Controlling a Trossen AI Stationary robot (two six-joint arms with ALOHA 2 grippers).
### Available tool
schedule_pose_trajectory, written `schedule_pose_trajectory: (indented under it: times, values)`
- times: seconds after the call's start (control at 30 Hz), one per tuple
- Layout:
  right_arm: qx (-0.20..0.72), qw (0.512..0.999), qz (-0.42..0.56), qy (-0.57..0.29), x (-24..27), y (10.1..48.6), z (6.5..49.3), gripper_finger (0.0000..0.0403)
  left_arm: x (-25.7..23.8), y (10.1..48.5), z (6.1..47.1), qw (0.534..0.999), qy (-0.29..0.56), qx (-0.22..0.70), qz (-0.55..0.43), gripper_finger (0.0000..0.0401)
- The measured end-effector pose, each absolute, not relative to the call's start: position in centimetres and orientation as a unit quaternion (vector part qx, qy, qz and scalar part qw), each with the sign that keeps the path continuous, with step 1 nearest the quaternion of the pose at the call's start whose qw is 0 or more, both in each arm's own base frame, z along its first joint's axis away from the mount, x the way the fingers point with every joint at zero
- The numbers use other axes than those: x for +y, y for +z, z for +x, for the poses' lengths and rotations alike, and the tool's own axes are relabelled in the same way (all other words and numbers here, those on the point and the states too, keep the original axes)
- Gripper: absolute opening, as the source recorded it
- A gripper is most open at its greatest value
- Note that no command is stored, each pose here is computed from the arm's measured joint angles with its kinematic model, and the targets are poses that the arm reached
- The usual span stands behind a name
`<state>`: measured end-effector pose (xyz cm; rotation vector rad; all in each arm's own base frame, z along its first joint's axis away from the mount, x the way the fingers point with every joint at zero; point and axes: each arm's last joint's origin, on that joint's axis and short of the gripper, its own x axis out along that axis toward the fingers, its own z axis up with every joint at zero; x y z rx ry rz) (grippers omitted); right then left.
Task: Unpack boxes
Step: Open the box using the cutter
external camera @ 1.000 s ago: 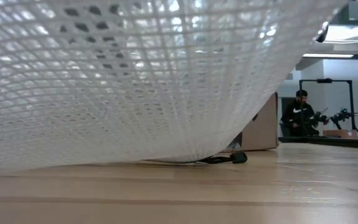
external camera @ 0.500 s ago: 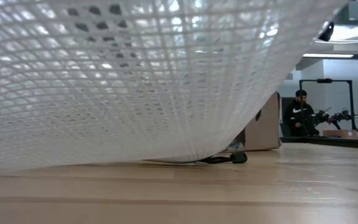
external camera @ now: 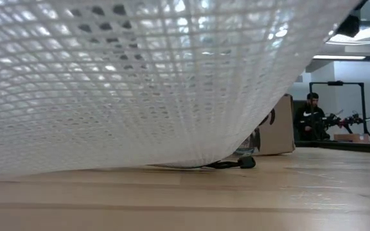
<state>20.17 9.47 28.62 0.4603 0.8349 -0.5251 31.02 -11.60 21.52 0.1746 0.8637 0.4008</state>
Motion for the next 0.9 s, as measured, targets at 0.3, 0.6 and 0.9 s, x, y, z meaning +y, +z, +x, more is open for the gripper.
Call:
schedule_pose_trajectory:
  times: [0.3, 0.6, 0.9]
  values:
    - [0.348, 0.873, 0.185, -0.286, 10.8, 28.5, 18.2, 0.0108, -11.5, 21.5, 31.0, 0.885, 0.193, 0.415, 0.083, 0.0256]
    - [0.309, 0.887, 0.212, -0.269, 11.8, 26.5, 18.5, 0.0108, -11.6, 21.5, 31.1, 0.885, 0.192, 0.415, 0.083, 0.0256]
    - [0.299, 0.882, 0.222, -0.289, 11.9, 24.4, 17.8, 0.0108, -11.4, 21.5, 31.1, 0.885, 0.194, 0.415, 0.081, 0.0256]
